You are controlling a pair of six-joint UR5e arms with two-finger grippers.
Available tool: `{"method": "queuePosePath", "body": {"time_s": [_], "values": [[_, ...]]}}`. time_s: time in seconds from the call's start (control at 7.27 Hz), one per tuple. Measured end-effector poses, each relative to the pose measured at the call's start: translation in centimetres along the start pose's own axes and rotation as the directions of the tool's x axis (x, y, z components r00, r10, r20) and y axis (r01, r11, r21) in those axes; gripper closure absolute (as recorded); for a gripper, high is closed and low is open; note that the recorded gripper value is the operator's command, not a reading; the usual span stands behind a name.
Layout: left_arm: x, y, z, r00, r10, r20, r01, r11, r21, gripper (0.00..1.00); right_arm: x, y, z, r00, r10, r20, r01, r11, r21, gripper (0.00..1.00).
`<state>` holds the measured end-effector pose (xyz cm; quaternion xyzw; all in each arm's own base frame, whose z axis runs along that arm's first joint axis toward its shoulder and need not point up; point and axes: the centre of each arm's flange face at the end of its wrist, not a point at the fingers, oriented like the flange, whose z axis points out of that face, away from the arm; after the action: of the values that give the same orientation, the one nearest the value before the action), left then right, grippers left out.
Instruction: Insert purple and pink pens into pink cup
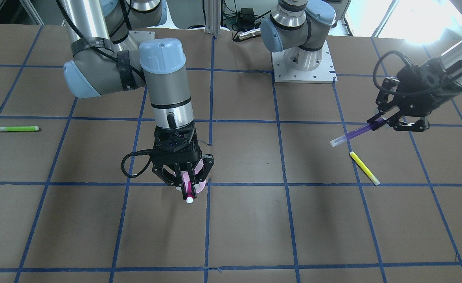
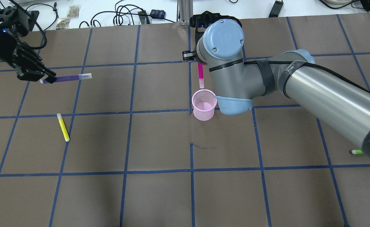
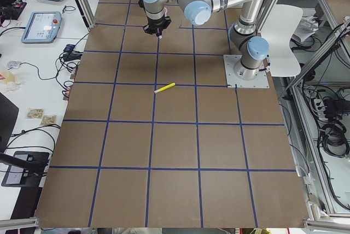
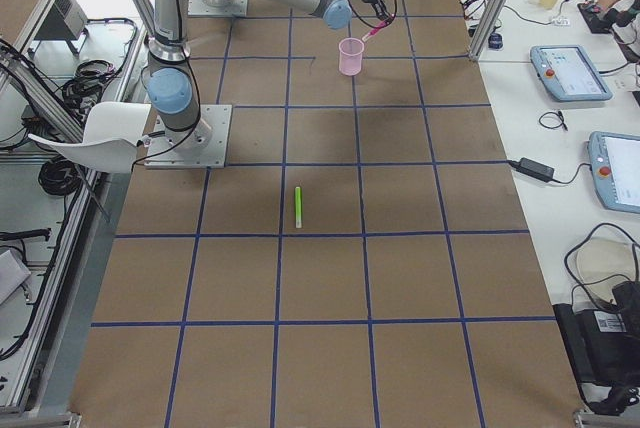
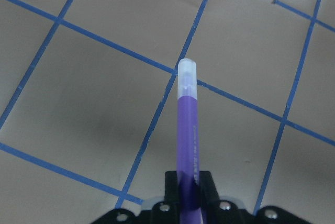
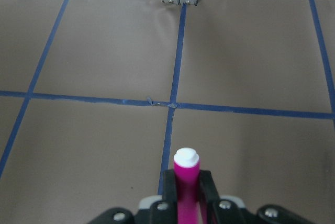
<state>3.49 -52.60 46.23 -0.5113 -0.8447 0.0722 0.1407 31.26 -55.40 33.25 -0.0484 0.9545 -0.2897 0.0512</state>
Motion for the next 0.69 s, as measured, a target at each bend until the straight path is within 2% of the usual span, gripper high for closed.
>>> {"method": "queuePosePath", "body": {"time_s": [0.28,0.41,0.55,0.69], "values": [[2.1,-3.2,0.6,0.999,-0.041,0.000,0.041,0.999,-0.024,1.00,-0.2,2.5,0.7,1.000,0.011,-0.006,-0.011,1.000,-0.005,1.00],[2.5,-3.7,0.7,0.999,-0.051,0.002,0.051,0.998,-0.028,1.00,0.1,3.8,1.1,1.000,0.013,-0.012,-0.013,1.000,0.004,0.82],[2.8,-3.9,0.5,0.998,-0.063,0.008,0.063,0.997,-0.032,1.00,0.2,4.6,1.3,1.000,0.016,-0.014,-0.016,1.000,0.013,0.33],[2.9,-3.8,0.4,0.997,-0.079,0.015,0.079,0.996,-0.040,1.00,0.3,5.0,1.3,1.000,0.020,-0.014,-0.020,1.000,0.022,0.00]]}}
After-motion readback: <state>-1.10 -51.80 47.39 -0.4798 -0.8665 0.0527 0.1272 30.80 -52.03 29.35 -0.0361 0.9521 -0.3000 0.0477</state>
